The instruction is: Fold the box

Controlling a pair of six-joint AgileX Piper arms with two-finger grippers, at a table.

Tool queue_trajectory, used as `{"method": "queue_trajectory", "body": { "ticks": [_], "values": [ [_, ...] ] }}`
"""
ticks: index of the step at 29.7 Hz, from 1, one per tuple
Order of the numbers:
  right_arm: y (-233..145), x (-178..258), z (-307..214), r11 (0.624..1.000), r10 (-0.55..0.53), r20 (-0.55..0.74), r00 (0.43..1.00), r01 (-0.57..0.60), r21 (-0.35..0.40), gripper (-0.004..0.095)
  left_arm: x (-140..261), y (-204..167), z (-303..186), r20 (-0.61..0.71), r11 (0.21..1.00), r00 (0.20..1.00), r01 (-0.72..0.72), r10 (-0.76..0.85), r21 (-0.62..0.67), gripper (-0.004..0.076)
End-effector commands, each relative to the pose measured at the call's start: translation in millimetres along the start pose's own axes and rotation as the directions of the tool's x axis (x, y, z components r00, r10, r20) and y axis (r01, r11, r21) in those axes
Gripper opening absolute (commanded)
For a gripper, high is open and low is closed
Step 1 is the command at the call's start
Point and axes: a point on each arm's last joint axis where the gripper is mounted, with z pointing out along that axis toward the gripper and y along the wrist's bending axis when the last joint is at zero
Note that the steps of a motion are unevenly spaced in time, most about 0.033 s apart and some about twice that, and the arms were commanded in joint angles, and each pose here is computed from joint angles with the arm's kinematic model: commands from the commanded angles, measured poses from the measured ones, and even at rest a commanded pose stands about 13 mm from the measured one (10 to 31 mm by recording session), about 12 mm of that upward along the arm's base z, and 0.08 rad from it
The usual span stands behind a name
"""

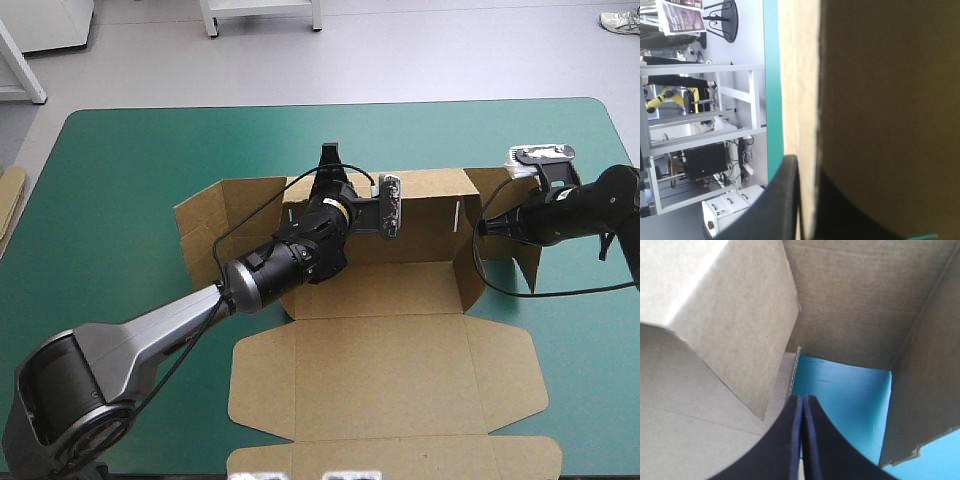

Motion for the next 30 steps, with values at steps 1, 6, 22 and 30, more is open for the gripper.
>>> {"method": "queue_trajectory", "body": {
  "ticks": [1,6,22,30],
  "values": [
    [3.2,-7.4,-17.0,1.000,-0.008,0.090,0.996,0.007,0.008,-0.0019,4.8,15.4,-20.5,-0.003,0.998,0.998,0.061,-0.061,-0.025,-0.0009],
    [3.2,-7.4,-17.0,1.000,-0.008,0.090,0.996,0.007,0.008,-0.0019,5.0,15.3,-20.5,-0.005,0.998,0.998,0.061,-0.061,-0.025,-0.0009],
    [3.5,-12.0,-19.0,1.000,-0.002,0.132,0.991,0.001,0.008,-0.0019,4.8,15.4,-20.5,-0.003,0.998,0.998,0.064,-0.064,-0.025,-0.0009],
    [9.8,-40.0,-58.5,0.998,-0.057,0.241,0.969,0.049,0.041,-0.0019,4.0,16.0,-20.6,0.005,0.998,0.998,0.060,-0.060,-0.032,-0.0009]
  ]
}}
